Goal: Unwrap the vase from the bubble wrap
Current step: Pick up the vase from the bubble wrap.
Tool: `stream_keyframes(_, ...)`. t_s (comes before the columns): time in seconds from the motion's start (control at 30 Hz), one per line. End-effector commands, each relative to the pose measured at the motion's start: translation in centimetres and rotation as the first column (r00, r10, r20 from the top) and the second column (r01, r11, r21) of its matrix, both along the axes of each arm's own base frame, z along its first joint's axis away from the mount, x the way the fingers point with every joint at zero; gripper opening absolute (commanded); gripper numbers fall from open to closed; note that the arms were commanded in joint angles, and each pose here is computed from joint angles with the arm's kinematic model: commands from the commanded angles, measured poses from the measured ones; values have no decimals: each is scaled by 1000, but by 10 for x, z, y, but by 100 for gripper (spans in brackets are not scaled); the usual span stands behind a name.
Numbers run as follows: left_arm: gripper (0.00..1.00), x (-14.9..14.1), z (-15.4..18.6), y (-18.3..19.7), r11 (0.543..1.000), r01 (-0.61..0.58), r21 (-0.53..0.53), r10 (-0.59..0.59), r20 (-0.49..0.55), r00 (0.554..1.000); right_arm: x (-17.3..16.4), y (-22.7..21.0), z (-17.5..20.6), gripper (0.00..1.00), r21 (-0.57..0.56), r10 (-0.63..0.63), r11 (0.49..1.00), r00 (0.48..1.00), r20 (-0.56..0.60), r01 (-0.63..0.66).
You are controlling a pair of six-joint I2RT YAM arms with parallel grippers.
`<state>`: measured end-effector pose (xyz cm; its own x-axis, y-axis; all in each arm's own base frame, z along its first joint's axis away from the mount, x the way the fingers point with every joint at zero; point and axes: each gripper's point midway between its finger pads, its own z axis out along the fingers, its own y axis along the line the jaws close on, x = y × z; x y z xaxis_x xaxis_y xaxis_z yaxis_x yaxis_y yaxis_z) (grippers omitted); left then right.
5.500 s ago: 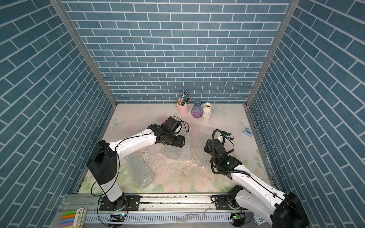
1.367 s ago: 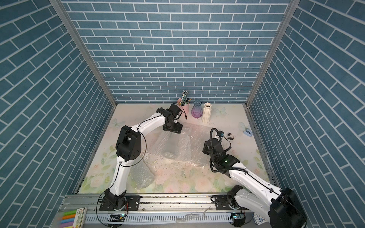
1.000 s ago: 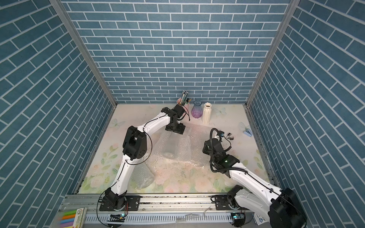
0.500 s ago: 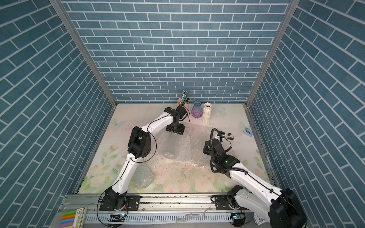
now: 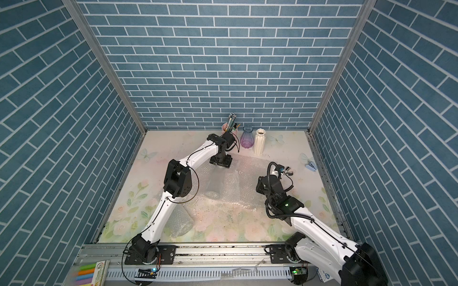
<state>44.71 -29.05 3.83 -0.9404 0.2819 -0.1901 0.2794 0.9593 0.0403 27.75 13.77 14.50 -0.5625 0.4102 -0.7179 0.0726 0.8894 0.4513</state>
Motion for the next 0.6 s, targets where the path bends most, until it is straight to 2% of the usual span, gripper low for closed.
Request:
stream_keyframes(0.0,71,-1,39,1,1000,-5,-15,6,63,998,-2,-6,-3,46,-15,-6,1000,1000,3,6)
stream_keyframes(0.57,66,-16,109,9,996,-23,-86,41,221,974,-4,-8,-2,45,-6,-13,1000,1000,9,13)
